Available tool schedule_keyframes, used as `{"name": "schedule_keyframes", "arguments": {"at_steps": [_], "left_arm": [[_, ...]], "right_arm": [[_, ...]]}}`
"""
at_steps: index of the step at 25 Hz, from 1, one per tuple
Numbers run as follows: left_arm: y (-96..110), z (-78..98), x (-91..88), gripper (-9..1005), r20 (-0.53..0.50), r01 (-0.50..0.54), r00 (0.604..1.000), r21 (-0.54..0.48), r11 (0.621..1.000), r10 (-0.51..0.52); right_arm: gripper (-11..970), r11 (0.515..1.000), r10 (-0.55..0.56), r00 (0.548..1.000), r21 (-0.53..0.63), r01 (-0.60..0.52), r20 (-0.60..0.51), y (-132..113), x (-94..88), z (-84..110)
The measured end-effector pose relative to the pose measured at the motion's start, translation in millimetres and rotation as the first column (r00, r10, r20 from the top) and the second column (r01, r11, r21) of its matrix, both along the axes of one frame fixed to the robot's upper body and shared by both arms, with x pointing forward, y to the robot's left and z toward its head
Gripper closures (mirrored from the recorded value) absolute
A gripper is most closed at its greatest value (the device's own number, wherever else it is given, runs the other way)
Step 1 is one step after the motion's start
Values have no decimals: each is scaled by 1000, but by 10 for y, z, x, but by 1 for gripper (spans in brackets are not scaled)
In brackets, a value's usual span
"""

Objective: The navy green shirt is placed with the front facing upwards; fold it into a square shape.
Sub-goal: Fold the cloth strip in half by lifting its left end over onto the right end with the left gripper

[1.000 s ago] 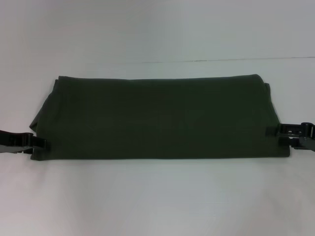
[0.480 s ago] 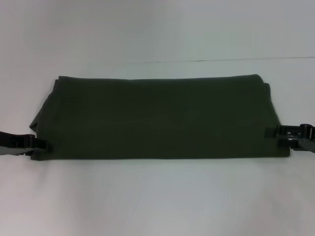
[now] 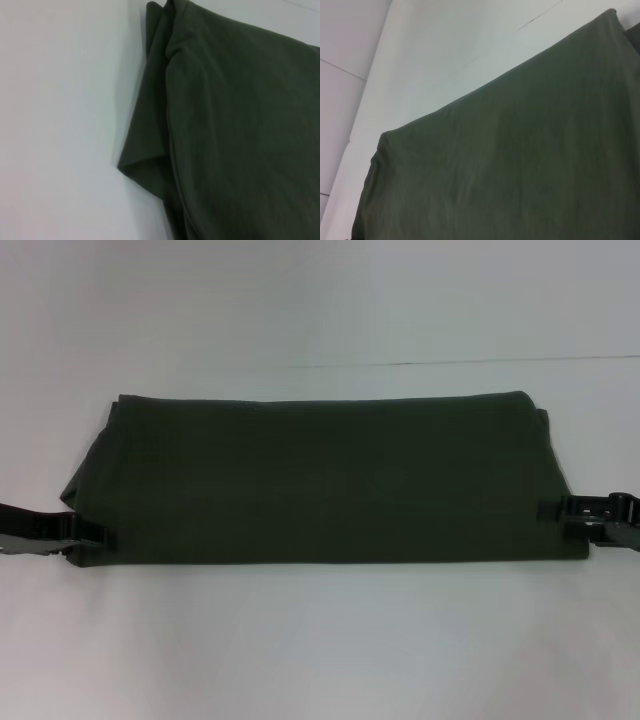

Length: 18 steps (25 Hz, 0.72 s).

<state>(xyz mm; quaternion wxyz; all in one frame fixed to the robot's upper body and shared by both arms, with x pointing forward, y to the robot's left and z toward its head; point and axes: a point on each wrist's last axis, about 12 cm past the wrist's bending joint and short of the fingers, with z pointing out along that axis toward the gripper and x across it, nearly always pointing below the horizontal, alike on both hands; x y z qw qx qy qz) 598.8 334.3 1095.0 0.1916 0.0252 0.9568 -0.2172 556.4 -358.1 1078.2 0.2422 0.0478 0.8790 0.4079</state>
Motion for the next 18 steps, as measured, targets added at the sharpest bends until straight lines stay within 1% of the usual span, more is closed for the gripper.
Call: {"name": "schedule_keyframes", "arguments": {"at_steps": [6, 13, 15, 18], "left_arm": [[6, 2, 3, 456, -6, -22, 1000, -9, 1000, 22], [37, 9, 30, 485, 14, -38, 999, 16, 999, 38], [26, 2, 31, 663, 10, -28, 1000, 28, 999, 28], [12, -4, 34, 772, 6, -19, 1000, 38, 999, 19]], "right_arm": [[163, 1000, 0, 1000, -1, 0, 0, 0, 0, -2], [163, 1000, 1, 1000, -1, -1, 0, -1, -3, -2], [163, 1000, 1, 1000, 0, -1, 0, -2, -5, -3], [164, 1000, 0, 1000, 0, 0, -1, -4, -10, -5]]}}
